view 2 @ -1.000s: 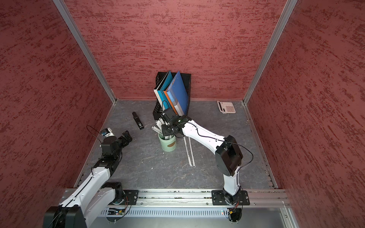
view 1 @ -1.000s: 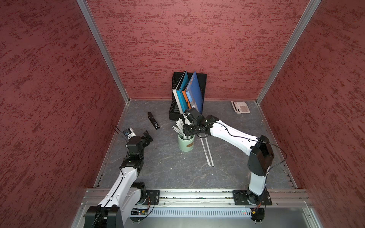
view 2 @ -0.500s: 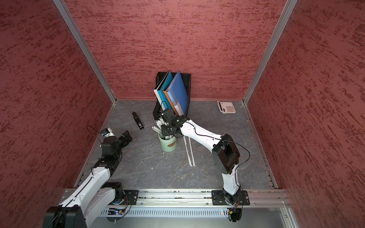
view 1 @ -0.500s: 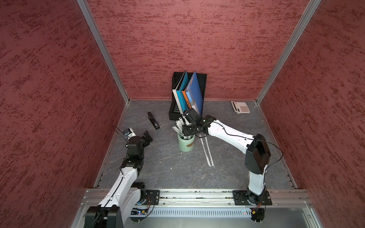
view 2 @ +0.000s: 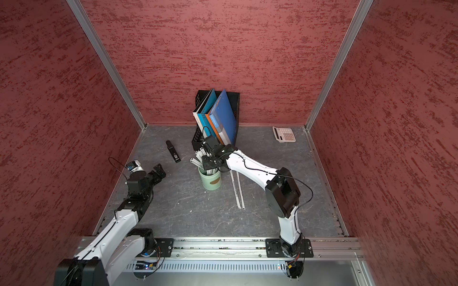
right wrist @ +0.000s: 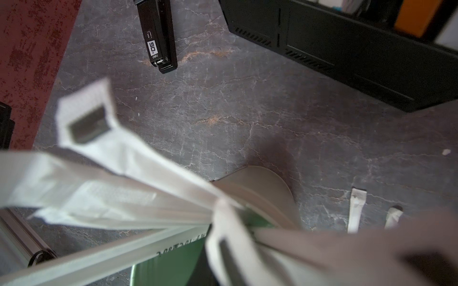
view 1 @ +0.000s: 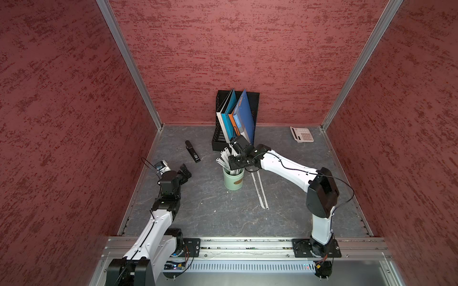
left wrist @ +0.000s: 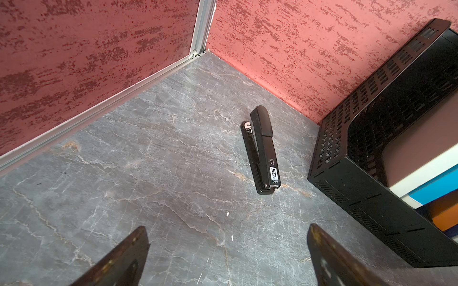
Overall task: Take the straws out of the storage container
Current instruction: Pick up the straw from the container.
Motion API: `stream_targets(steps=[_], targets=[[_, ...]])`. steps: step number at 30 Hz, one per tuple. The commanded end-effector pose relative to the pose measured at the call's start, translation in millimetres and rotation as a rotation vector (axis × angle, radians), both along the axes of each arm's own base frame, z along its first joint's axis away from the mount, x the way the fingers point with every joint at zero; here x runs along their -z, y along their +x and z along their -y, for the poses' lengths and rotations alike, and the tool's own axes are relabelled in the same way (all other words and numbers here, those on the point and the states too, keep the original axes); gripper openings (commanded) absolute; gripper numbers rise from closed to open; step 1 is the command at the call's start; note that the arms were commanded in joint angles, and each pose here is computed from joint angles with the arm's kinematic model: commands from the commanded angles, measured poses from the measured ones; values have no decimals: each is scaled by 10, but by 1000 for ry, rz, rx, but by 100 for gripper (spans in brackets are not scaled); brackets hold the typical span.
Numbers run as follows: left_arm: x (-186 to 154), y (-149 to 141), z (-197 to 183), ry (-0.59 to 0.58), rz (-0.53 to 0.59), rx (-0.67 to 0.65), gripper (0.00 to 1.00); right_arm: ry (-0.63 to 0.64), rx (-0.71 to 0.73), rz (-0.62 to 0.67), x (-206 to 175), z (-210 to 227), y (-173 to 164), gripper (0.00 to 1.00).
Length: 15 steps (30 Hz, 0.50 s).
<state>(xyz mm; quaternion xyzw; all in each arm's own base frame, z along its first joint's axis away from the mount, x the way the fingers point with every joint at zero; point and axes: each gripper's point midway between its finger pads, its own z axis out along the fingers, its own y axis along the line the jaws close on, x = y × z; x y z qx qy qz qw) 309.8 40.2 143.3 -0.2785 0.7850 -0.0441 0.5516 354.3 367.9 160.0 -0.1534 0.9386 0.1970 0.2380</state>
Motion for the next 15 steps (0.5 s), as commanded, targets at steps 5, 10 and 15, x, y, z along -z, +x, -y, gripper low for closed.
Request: stream_targets(steps=[5, 10, 15], targets=[[-103, 32, -18, -6, 22, -9, 100, 42, 18, 54, -195, 21, 52, 1], [-100, 37, -17, -5, 19, -7, 99, 76, 7, 66, -412, 64, -36, 0], [-99, 46, -14, -5, 15, -6, 99, 97, 1, 90, -633, 144, -120, 0]])
